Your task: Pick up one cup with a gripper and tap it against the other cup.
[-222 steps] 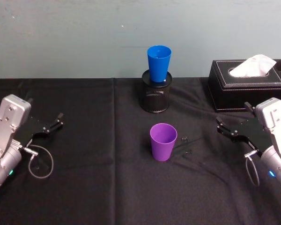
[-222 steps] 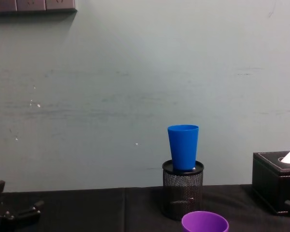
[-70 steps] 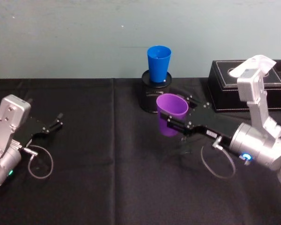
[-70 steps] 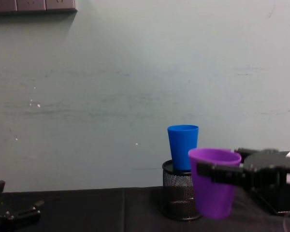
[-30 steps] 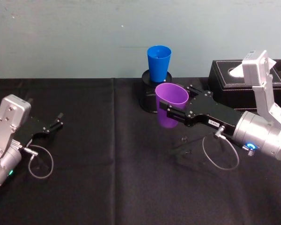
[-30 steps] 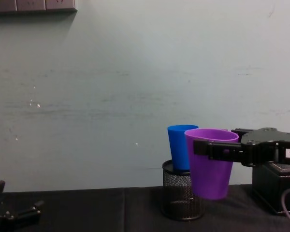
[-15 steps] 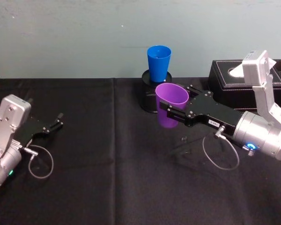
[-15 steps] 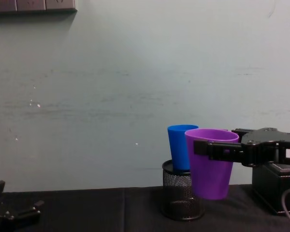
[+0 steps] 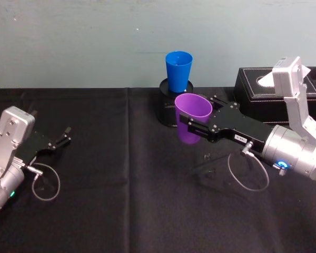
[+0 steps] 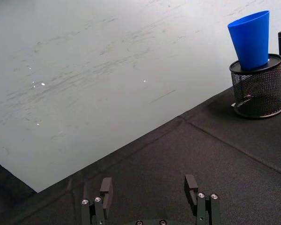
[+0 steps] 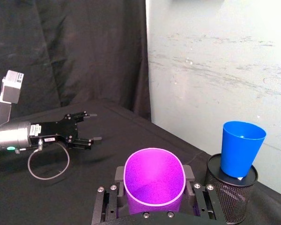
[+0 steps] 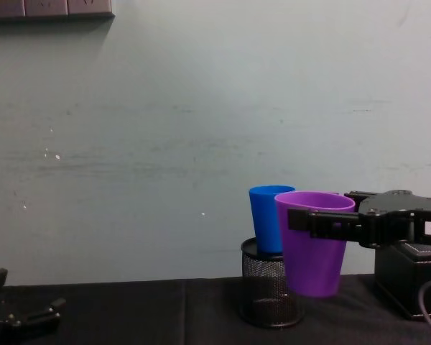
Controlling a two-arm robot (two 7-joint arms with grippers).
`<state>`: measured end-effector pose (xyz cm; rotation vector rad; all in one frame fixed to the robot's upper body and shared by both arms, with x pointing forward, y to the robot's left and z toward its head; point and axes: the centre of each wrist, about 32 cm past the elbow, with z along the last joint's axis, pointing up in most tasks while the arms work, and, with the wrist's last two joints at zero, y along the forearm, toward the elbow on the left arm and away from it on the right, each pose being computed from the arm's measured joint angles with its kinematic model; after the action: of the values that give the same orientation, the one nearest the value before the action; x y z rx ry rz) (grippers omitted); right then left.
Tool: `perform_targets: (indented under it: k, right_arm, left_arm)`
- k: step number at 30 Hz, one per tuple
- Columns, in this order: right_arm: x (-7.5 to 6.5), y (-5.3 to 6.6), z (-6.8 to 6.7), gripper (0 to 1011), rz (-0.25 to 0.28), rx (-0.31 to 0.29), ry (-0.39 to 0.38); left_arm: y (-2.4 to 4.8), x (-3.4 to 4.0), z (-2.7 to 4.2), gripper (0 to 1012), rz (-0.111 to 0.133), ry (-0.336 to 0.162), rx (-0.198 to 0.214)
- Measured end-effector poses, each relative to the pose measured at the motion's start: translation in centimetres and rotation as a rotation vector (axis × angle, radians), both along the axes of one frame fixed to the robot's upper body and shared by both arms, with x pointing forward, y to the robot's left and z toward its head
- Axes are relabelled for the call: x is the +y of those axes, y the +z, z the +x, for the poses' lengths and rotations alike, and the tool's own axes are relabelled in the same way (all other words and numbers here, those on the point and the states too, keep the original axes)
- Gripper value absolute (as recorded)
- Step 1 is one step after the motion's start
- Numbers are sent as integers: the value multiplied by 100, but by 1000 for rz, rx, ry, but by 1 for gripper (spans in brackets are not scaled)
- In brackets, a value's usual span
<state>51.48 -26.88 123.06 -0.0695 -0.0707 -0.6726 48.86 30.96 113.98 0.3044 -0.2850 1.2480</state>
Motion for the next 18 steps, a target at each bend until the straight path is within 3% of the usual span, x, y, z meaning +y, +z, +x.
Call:
perform_targets:
  k: [18]
  right_arm:
    - [0, 0, 0, 724, 0, 0, 0]
  left_arm:
    - [0, 0, 0, 1000, 0, 0, 0]
